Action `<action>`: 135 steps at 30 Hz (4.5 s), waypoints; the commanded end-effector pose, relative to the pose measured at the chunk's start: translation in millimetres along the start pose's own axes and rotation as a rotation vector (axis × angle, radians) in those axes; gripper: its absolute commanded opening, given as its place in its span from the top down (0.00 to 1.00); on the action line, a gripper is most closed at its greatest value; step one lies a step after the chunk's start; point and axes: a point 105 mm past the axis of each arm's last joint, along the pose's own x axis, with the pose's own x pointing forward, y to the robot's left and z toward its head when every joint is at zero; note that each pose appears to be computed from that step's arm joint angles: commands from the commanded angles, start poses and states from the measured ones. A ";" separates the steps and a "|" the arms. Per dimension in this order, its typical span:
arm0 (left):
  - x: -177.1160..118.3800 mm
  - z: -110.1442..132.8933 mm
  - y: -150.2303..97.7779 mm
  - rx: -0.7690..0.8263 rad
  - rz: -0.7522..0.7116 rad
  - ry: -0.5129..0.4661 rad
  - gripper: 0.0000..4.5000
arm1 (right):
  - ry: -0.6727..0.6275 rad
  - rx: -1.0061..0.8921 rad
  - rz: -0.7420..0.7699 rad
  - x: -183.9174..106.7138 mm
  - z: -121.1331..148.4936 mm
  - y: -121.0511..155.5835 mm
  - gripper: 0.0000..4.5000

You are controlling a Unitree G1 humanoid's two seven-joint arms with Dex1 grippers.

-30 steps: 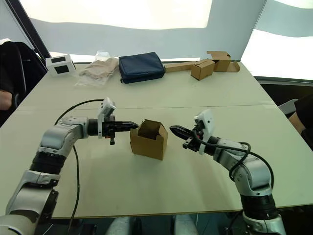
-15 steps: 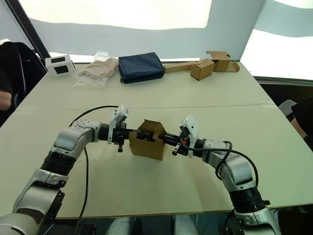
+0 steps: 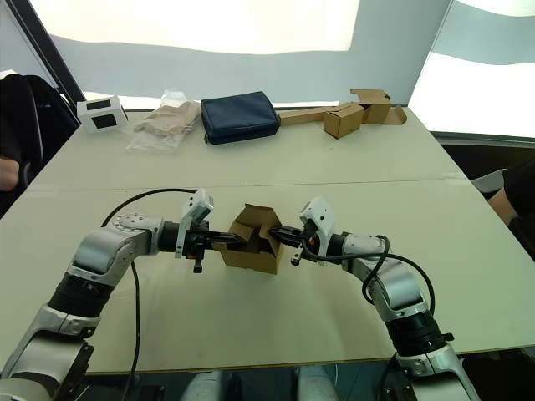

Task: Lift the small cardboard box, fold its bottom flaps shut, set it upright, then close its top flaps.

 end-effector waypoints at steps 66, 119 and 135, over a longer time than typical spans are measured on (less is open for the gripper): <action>42.8 33.4 63.5 0.072 -0.028 -0.037 0.99 | -0.004 0.004 0.189 5.7 37.4 66.7 1.00; -29.0 41.3 -16.4 0.069 -0.179 -0.074 0.99 | 0.110 -0.060 0.094 13.6 -2.9 36.2 1.00; -12.3 -6.3 -15.8 0.062 -0.151 0.043 0.99 | 0.072 -0.064 0.090 8.6 11.5 33.7 1.00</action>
